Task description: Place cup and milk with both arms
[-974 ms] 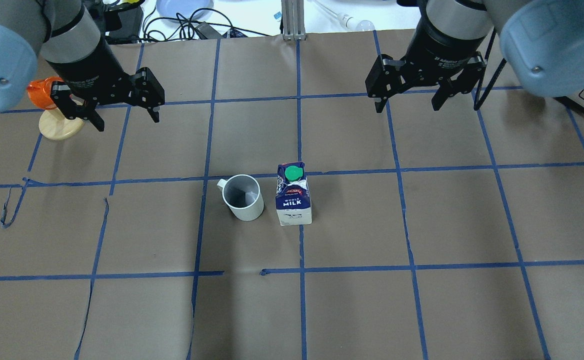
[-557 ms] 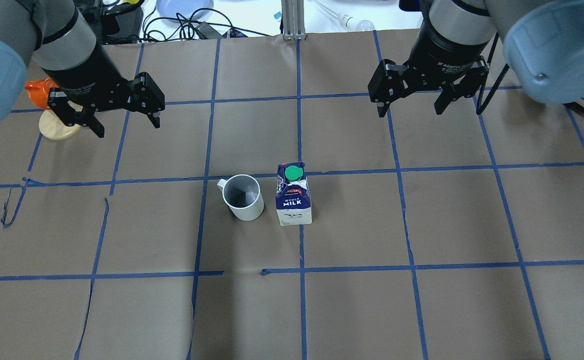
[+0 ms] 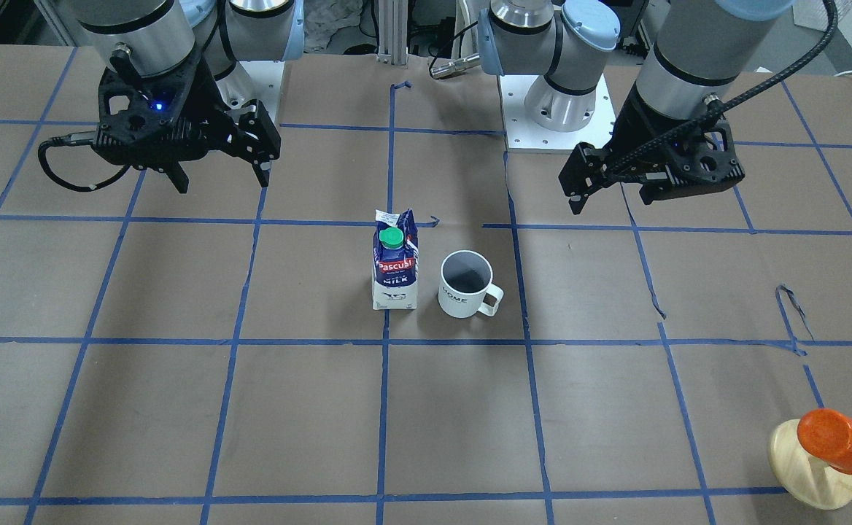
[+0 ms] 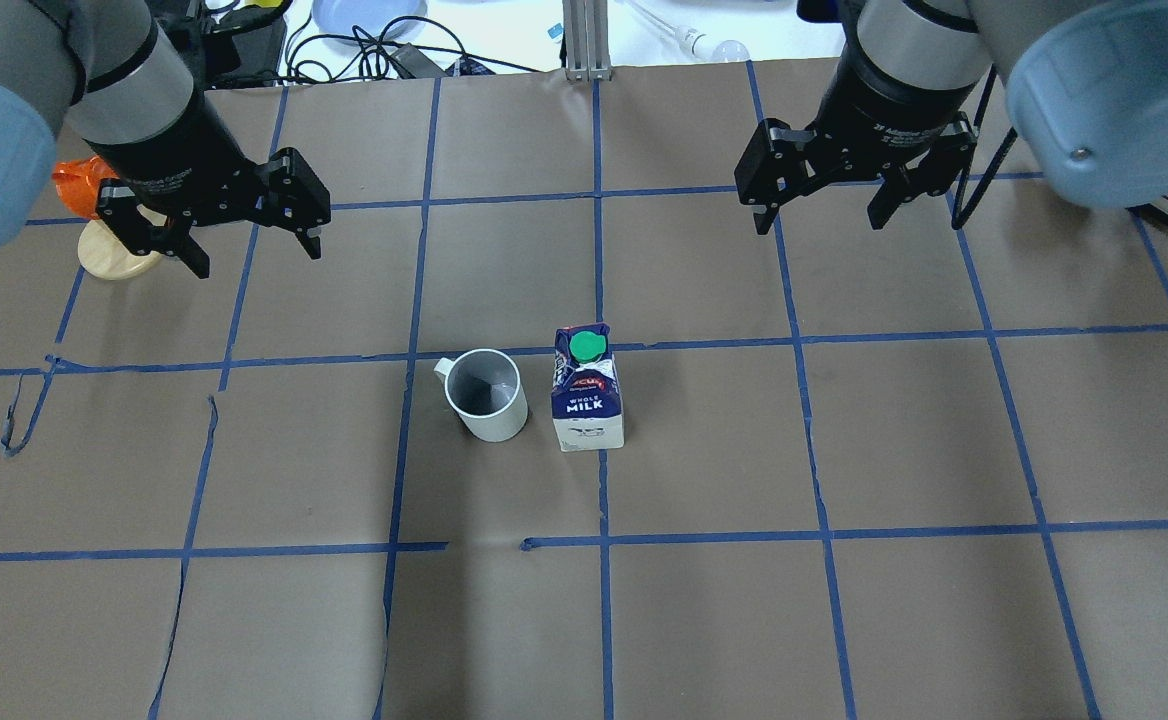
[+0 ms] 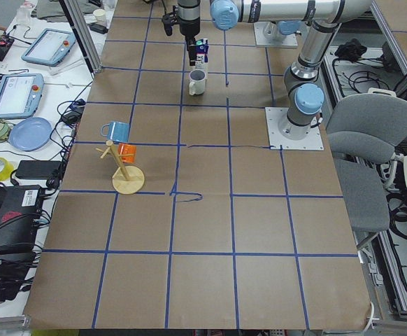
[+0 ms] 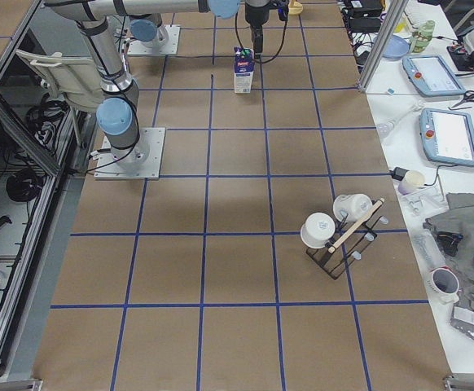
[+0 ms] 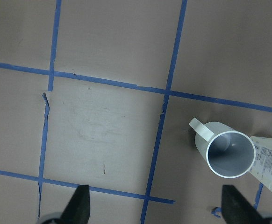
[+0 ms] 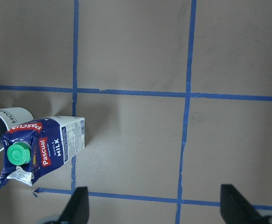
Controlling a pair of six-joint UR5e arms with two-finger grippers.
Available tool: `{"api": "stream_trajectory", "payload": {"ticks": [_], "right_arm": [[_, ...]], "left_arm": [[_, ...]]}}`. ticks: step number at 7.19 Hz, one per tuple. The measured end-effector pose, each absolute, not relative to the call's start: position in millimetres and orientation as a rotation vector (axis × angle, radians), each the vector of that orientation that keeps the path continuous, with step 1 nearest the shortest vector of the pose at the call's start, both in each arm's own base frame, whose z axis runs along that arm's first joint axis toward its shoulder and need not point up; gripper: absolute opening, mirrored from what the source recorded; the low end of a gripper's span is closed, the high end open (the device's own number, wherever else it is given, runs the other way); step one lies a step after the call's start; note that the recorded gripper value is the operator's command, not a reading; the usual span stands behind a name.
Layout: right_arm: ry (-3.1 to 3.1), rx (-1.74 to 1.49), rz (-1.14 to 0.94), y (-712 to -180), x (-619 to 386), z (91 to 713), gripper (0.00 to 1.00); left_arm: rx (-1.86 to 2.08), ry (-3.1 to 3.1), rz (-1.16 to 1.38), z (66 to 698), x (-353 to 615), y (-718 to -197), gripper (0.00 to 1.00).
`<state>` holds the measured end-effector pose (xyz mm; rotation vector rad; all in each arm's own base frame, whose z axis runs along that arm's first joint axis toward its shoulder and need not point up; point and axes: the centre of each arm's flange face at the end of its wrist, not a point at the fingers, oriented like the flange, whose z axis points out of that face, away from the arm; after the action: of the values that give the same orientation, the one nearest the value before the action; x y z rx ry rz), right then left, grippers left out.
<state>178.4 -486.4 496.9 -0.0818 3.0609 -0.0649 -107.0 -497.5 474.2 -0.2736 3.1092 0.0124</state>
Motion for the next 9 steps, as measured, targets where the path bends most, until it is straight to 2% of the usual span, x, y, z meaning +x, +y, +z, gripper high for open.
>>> {"api": "stream_trajectory", "payload": {"ticks": [9], "right_arm": [[3.108,-0.082,-0.073,-487.1,173.5,496.6,1.0]], "left_arm": [[-0.278,3.11,0.02,472.0,-107.1,-498.4,1.0]]}}
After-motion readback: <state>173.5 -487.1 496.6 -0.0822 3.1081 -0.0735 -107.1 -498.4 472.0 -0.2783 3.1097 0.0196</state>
